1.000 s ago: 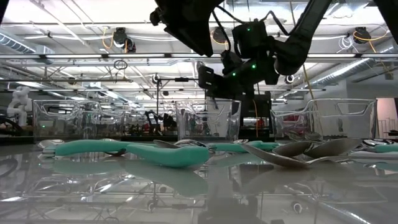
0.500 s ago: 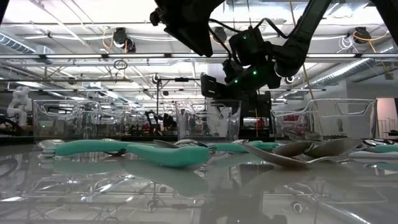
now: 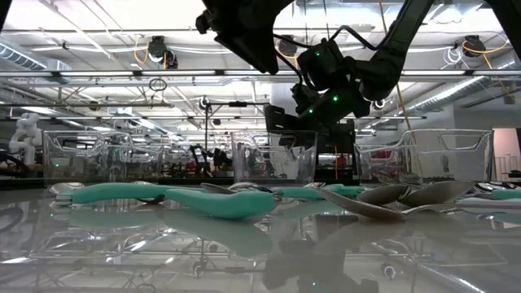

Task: Sort silverware by color (type)
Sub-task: Put the white-green spoon into the middle transparent bin

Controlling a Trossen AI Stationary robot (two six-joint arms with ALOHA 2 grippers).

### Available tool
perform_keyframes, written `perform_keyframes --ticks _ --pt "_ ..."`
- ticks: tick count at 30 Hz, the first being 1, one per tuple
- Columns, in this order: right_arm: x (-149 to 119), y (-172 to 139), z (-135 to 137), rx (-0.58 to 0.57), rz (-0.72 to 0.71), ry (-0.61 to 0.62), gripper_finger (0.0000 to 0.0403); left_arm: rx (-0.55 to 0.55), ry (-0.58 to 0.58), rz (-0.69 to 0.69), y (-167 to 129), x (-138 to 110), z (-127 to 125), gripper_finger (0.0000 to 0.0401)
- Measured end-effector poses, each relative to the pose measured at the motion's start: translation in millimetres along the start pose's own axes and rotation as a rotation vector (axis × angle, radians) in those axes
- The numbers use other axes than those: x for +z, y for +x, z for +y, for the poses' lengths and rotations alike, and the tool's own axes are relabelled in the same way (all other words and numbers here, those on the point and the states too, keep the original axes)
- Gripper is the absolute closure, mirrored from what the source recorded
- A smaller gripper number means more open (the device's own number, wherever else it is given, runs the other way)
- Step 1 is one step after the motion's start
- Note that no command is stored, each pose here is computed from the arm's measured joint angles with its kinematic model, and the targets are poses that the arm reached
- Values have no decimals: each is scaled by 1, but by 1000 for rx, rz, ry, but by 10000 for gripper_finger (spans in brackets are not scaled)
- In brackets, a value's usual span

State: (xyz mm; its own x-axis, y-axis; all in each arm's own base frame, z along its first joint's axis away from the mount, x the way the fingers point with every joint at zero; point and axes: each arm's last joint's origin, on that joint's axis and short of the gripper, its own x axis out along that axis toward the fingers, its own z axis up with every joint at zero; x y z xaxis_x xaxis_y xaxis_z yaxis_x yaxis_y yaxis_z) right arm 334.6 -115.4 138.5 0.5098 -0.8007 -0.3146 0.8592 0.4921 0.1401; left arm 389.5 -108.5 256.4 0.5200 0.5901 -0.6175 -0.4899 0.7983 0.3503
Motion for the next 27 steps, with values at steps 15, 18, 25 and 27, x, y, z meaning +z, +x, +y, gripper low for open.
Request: perform_keyframes --ticks 15,18,25,27 --pt "2 -2 1 4 -3 -57 259 -29 8 -14 -12 -6 -11 286" --pt "13 -14 7 38 -32 -99 244 -37 13 -19 -16 -7 -14 286" --pt "49 -74 28 170 -68 -274 227 -59 37 -27 -26 -13 -21 286" --pt "55 -96 30 206 -38 -321 228 -63 43 -28 -28 -14 -23 286"
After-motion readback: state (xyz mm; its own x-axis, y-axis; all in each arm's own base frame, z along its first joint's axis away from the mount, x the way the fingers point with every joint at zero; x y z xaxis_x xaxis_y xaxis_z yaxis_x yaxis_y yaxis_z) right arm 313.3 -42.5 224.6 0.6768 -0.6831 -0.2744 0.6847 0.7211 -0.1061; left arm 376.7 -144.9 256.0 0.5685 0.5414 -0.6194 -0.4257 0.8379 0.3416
